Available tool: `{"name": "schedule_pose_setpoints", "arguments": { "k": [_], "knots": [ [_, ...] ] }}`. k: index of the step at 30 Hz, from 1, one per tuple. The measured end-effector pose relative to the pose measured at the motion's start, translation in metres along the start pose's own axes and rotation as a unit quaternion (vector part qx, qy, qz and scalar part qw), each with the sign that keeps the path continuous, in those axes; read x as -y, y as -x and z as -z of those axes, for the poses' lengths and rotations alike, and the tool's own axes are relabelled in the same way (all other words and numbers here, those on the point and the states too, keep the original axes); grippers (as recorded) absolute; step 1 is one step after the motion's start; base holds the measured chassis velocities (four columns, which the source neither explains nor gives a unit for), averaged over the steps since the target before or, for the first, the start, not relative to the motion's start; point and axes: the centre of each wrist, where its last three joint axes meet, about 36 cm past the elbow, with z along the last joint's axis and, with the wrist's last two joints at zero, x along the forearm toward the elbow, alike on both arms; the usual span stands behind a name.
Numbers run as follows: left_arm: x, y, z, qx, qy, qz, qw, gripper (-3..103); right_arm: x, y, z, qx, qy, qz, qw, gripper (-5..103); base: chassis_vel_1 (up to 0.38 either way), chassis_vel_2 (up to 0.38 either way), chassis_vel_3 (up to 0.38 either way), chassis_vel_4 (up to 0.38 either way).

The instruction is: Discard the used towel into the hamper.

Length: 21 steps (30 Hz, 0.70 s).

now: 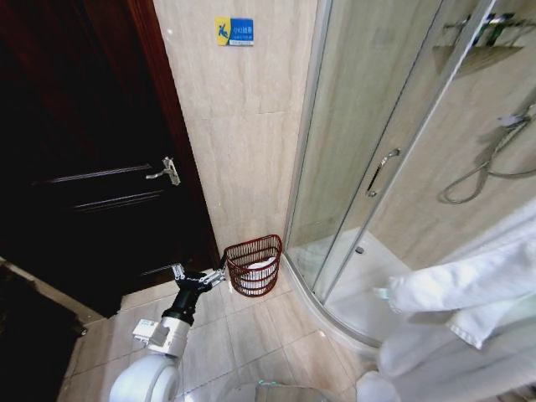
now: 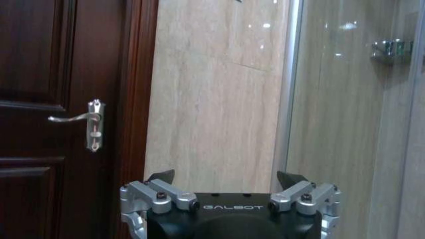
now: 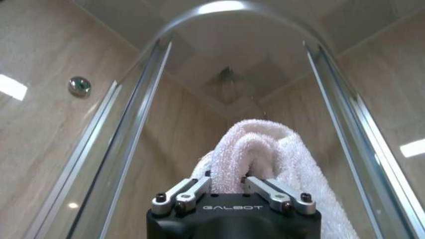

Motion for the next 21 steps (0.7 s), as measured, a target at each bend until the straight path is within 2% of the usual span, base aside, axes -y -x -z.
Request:
{"name": "schedule_pose_setpoints", "arguments": {
  "k": [6, 21],
  "knots": [
    [0.0000, 0.0000, 0.0000, 0.000, 0.000, 0.000, 1.0000, 100, -0.0016, -0.0086, -0.0066, -0.014, 0.003, -0.007, 1.000, 10, 0.000, 0.000, 0.000, 0.000],
    [0.0000, 0.0000, 0.0000, 0.000, 0.000, 0.000, 1.0000, 100, 0.0004, -0.0066, -0.0086, 0.006, -0.006, -0.003, 1.000, 10, 0.000, 0.000, 0.000, 0.000]
  ]
}}
